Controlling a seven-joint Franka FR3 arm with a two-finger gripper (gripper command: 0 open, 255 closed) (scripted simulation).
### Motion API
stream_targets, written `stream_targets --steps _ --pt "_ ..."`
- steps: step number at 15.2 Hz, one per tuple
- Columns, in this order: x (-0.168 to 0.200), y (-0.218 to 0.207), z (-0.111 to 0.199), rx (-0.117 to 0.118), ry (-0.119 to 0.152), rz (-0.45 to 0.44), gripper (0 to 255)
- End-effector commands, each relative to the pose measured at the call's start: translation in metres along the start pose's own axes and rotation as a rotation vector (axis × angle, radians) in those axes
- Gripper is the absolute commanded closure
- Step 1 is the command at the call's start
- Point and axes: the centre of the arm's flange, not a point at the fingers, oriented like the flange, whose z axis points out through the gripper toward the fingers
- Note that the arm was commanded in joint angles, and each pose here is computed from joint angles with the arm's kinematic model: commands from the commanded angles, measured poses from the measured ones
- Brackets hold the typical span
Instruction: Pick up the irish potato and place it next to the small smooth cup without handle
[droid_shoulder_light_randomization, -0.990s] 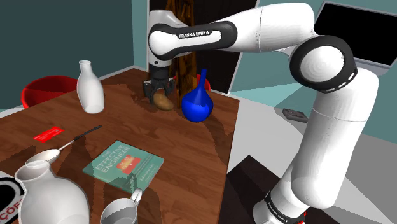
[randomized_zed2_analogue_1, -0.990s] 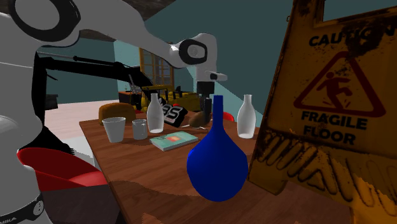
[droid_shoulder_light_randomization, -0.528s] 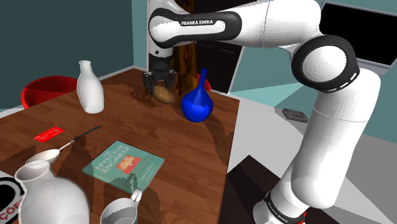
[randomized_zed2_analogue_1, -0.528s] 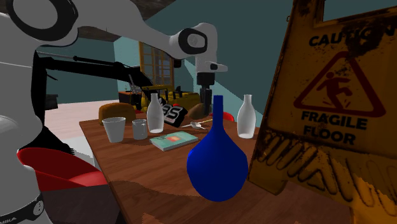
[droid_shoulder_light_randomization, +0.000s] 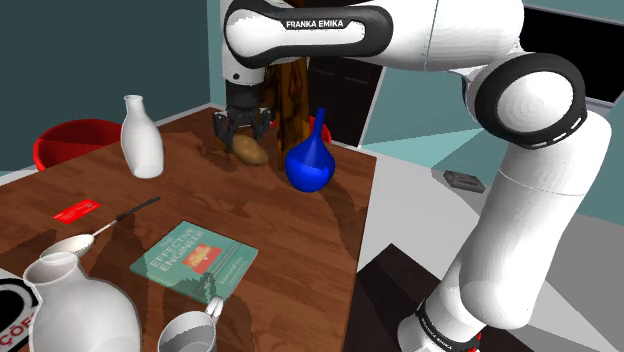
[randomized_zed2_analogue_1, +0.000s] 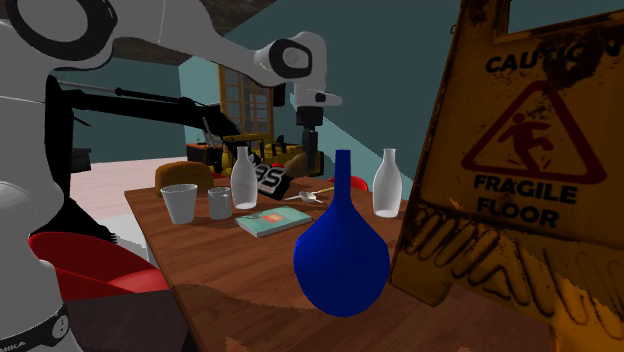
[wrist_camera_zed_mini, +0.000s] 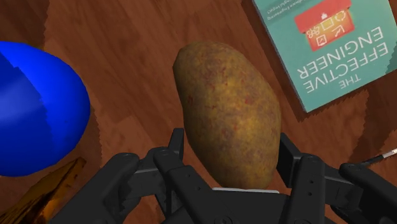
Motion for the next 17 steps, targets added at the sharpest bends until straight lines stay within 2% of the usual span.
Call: stream_targets --steps 1,17 --pt "-0.022 -0.017 0.001 0.000 0.000 0.001 255" --pt "-0.164 -0.173 0.000 0.000 0.000 0.001 255"
